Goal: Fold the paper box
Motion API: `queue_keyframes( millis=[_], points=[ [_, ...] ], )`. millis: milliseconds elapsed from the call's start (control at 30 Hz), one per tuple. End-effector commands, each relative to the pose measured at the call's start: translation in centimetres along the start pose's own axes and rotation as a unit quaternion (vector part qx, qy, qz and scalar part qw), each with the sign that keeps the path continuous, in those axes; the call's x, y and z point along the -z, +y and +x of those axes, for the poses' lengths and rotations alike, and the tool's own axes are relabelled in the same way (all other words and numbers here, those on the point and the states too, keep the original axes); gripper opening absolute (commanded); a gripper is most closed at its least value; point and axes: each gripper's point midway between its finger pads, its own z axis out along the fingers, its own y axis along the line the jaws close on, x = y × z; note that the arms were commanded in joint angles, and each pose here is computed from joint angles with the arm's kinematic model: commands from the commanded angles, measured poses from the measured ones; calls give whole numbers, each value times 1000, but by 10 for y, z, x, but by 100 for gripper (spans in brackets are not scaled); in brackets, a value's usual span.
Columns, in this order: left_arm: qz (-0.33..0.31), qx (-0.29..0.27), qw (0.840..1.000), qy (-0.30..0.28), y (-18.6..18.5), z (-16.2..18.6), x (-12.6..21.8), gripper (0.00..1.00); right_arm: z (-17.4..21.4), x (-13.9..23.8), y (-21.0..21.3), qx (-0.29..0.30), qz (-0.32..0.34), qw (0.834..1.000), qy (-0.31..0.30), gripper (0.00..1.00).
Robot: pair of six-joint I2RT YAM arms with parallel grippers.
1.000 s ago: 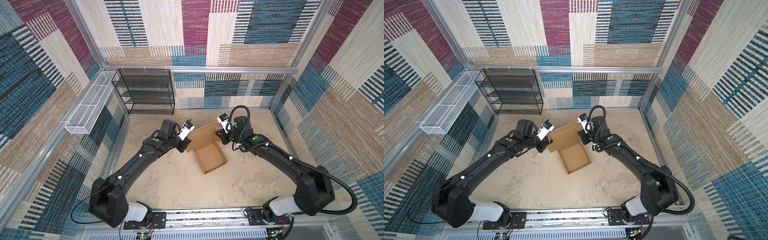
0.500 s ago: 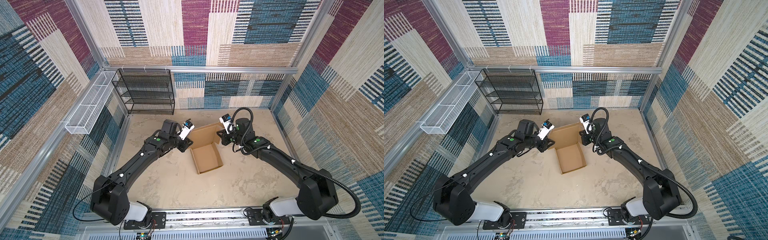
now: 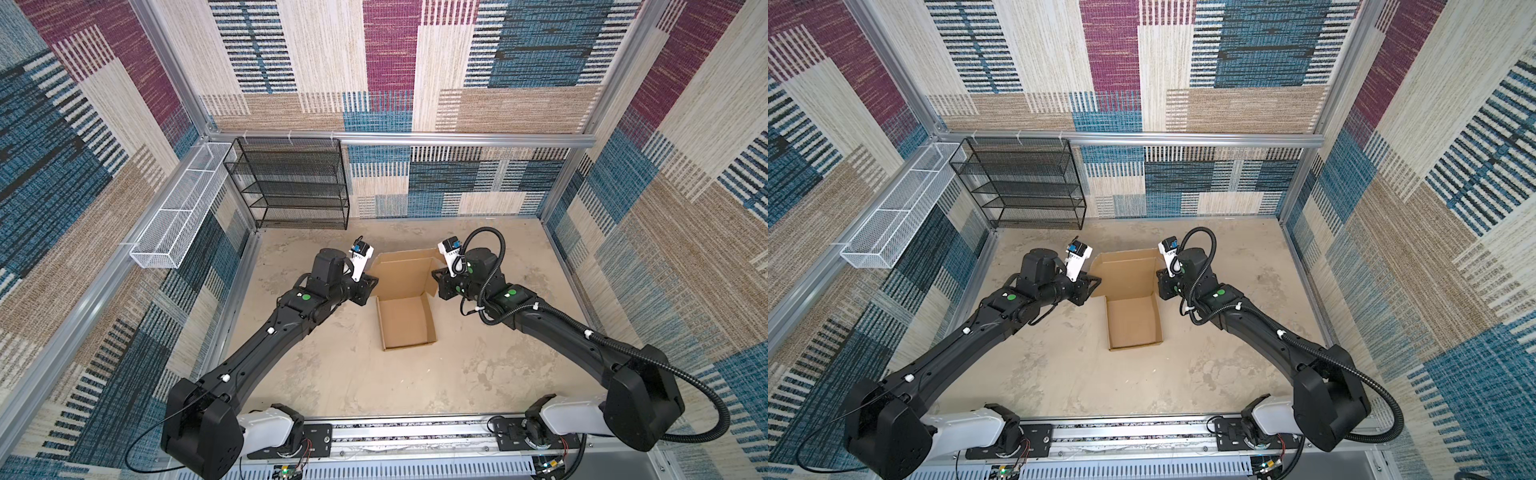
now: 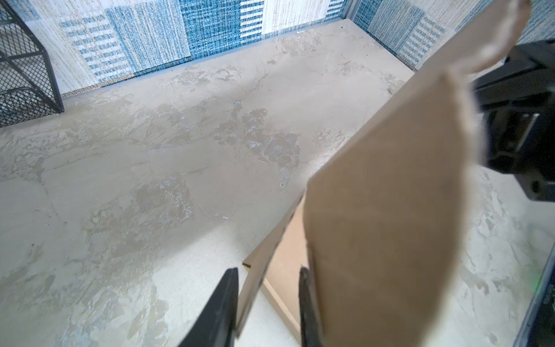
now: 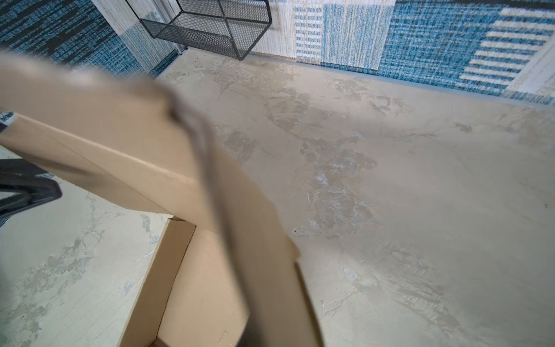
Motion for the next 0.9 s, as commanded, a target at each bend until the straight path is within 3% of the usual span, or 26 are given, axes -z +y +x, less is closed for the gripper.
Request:
queue_keyframes(
  millis=[0,867],
  points=[
    [-15,17,1000,-22,5,-11,1,35,-18,6,-6,-22,30,998,-43,6],
    [-19,28,996,-78,9,-35,-7,36,-15,-2,4,0,34,999,-23,6]
  ],
)
